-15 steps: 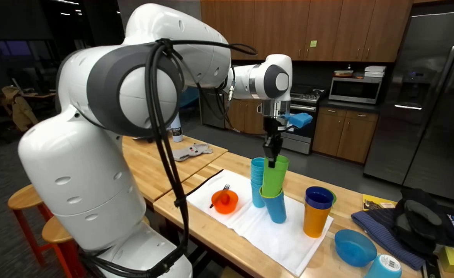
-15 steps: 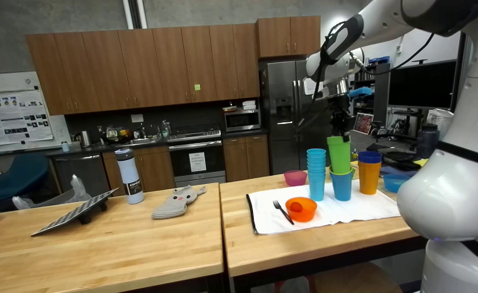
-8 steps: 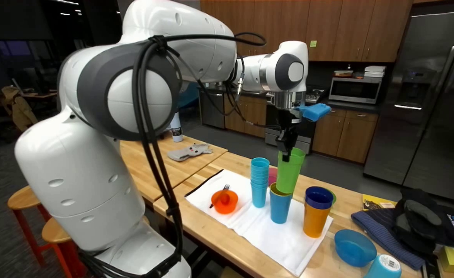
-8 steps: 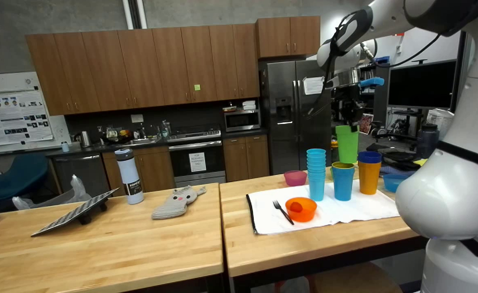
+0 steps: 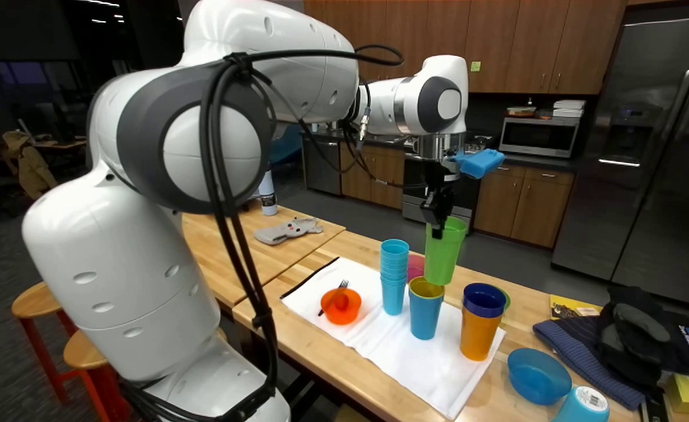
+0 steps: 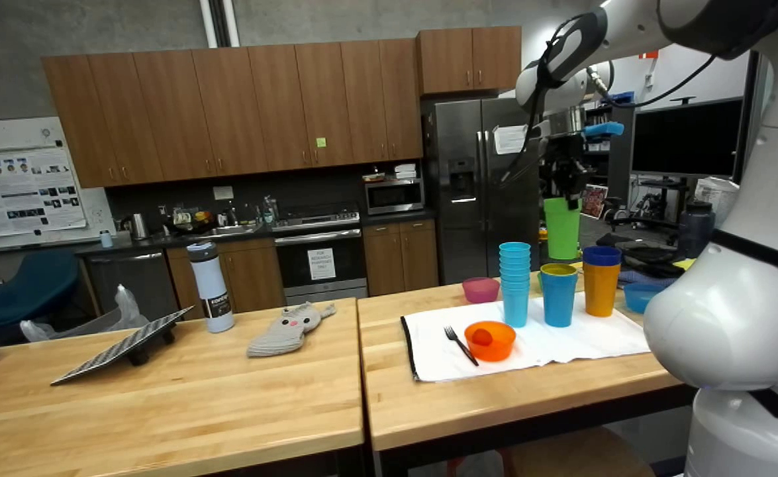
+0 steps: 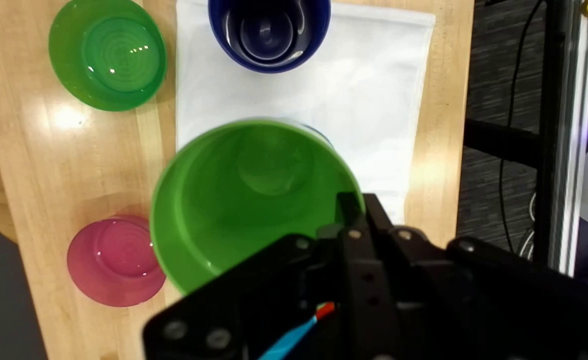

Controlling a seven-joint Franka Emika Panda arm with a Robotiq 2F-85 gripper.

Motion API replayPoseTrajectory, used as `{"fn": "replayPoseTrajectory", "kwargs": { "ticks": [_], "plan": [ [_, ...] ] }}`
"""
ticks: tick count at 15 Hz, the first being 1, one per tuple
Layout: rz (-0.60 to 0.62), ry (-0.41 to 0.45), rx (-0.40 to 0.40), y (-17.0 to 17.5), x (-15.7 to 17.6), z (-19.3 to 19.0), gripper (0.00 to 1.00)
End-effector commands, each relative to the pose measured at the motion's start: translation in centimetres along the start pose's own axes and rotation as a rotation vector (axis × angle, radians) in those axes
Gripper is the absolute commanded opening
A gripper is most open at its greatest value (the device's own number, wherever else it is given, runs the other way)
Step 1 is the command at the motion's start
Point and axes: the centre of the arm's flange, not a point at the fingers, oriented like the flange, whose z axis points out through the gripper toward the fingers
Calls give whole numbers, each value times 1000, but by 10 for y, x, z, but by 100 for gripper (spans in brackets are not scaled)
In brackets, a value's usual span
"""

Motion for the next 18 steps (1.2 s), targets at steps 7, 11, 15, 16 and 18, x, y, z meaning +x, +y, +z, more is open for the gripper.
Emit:
{"fn": "replayPoseTrajectory", "kwargs": {
  "ticks": [7, 11, 15, 16, 18],
  "plan": [
    [-53, -51, -85, 3, 47, -24, 1],
    [-64, -74, -97, 4, 57, -27, 1],
    [-44, -74, -126, 2, 53, -46, 1],
    [-36, -80, -140, 1, 51, -53, 1],
    [-27, -97, -177, -4, 55, -68, 1]
  ]
}}
